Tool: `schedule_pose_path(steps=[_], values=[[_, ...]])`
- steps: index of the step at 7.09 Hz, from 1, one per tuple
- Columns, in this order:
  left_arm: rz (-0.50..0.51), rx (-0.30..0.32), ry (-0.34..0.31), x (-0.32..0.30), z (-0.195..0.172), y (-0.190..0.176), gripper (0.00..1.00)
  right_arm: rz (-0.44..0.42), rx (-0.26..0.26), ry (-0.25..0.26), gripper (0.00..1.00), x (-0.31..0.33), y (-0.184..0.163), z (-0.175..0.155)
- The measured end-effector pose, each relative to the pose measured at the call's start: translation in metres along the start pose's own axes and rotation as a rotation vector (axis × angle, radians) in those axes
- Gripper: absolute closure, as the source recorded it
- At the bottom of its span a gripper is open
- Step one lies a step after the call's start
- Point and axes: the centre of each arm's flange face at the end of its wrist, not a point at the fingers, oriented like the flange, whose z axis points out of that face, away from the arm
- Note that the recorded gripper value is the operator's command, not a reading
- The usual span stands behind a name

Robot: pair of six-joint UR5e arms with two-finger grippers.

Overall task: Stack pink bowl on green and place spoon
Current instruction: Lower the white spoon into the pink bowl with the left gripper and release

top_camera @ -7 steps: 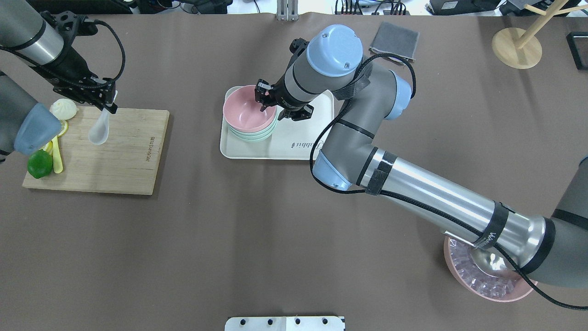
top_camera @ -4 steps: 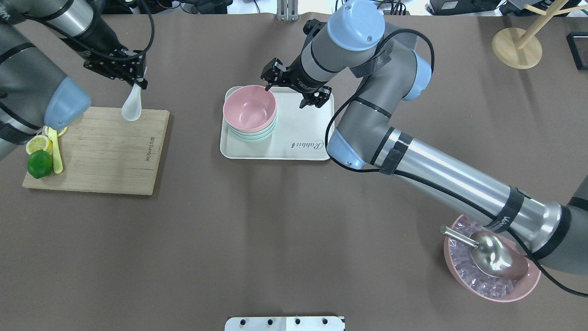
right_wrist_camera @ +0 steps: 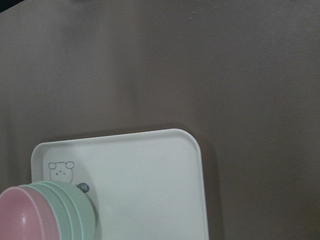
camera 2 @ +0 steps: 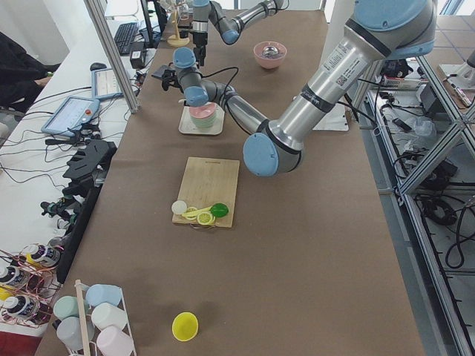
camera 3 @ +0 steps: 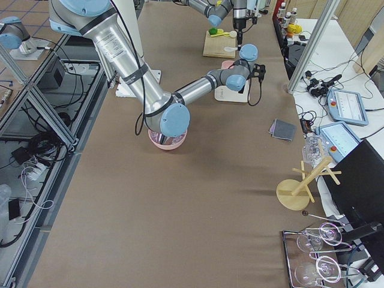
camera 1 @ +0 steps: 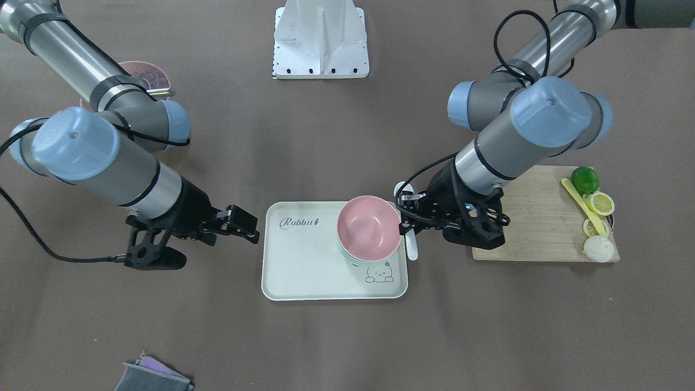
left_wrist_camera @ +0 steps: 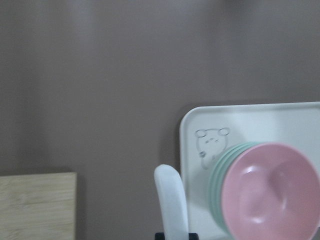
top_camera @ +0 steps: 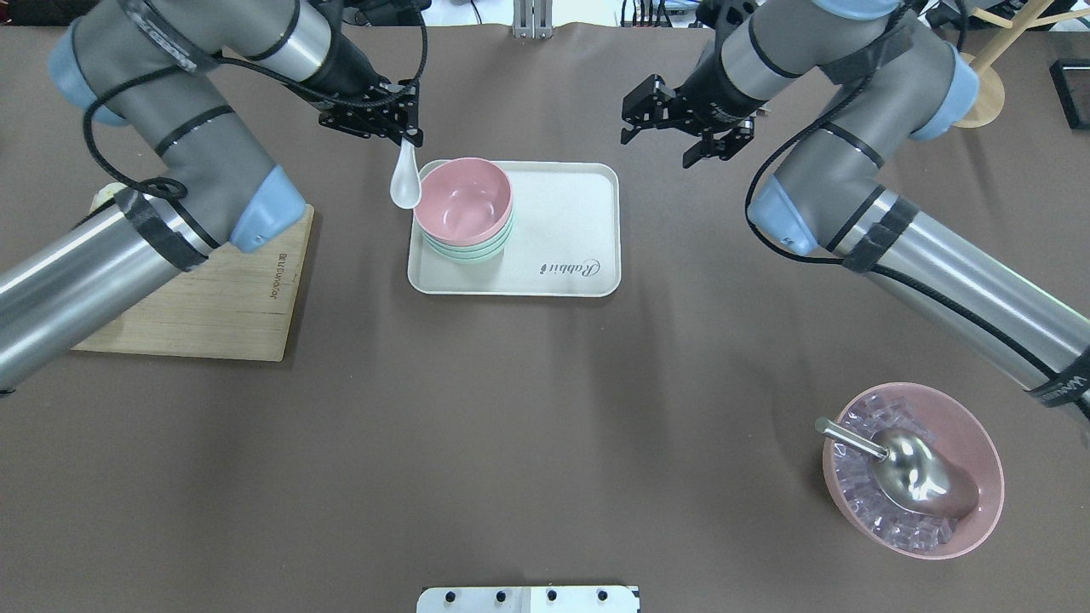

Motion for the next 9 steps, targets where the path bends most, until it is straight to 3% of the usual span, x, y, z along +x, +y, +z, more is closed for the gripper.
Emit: schedule_pose_path(steps=[1, 3, 4, 7, 9], values=[[0.019, 0.045, -0.009, 0.017, 0.019, 0.011, 1.0, -0.027, 0.0, 0.004, 0.0, 0.017, -0.006, -0.008], [0.031, 0.07, -0.016, 0.027, 0.031, 0.02, 1.0, -0.041, 0.002, 0.006, 0.0, 0.024, -0.008, -0.012], [0.032, 0.073, -0.015, 0.029, 0.032, 0.02, 0.01, -0.043, 0.002, 0.007, 0.0, 0.023, -0.008, -0.011], [0.062, 0.097, 0.026, 0.04, 0.025, 0.019, 0.06, -0.044, 0.003, 0.006, 0.0, 0.022, -0.008, -0.012], [0.066, 0.109, 0.029, 0.034, 0.018, 0.018, 0.02, -0.03, 0.02, 0.006, 0.0, 0.031, -0.019, -0.027]])
